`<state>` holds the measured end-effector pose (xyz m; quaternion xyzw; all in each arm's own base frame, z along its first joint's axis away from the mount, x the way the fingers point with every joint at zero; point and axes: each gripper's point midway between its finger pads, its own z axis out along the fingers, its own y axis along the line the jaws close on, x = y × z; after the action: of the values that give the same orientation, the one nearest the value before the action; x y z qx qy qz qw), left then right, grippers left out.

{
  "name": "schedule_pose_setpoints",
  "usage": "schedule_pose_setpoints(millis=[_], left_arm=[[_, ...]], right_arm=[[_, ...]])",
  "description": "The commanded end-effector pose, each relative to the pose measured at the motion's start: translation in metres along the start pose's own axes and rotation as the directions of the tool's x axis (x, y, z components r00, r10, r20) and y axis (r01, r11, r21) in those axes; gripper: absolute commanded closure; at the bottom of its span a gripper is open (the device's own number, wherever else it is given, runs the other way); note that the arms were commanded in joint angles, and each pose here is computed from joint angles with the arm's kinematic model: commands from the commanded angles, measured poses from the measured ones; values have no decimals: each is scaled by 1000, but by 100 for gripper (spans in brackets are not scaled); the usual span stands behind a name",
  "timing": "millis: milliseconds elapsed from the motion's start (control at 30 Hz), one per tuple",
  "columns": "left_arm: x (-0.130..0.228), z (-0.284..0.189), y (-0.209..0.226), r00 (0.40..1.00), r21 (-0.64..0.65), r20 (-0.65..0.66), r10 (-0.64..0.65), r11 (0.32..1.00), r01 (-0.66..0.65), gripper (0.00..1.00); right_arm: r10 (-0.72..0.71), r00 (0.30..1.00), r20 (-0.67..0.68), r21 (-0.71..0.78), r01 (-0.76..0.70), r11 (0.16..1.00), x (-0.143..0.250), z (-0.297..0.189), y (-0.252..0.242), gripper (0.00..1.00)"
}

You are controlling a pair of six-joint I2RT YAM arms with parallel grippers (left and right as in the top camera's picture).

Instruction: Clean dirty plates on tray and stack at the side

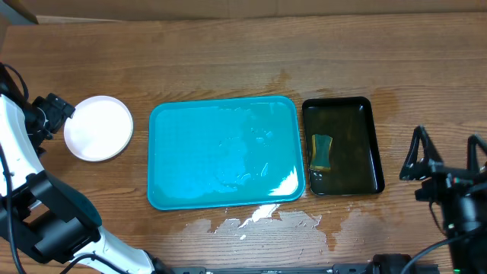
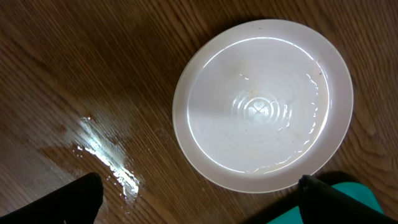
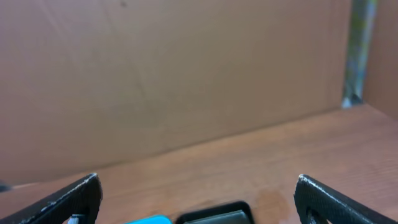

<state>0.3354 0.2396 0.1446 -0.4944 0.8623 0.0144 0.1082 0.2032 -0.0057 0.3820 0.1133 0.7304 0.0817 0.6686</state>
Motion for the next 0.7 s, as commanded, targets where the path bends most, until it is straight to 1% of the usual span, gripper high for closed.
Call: schedule_pose_setpoints(millis=[0, 100, 267, 367, 433, 667], left_arm=[[-6, -16, -5, 999, 28, 41, -5, 1000, 4, 0], [-6, -16, -5, 999, 28, 41, -5, 1000, 4, 0], [-6, -16, -5, 999, 28, 41, -5, 1000, 4, 0], [-6, -16, -5, 999, 28, 41, -5, 1000, 4, 0], [-6, -16, -5, 999, 28, 41, -5, 1000, 4, 0], [-6, -16, -5, 999, 28, 41, -6, 1000, 5, 0]], right_arm=[[-5, 999, 38, -9, 5, 1000, 27, 4, -9, 0], [-3, 995, 95, -62, 9, 998, 49, 12, -9, 0], [5, 972, 235, -197, 42, 980, 82, 26, -2, 0], [10, 962, 273, -206, 49, 977, 102, 31, -9, 0], [10, 962, 273, -200, 46, 979, 117, 36, -15, 0], [8, 984, 180, -176, 25, 984, 161, 53, -28, 0]])
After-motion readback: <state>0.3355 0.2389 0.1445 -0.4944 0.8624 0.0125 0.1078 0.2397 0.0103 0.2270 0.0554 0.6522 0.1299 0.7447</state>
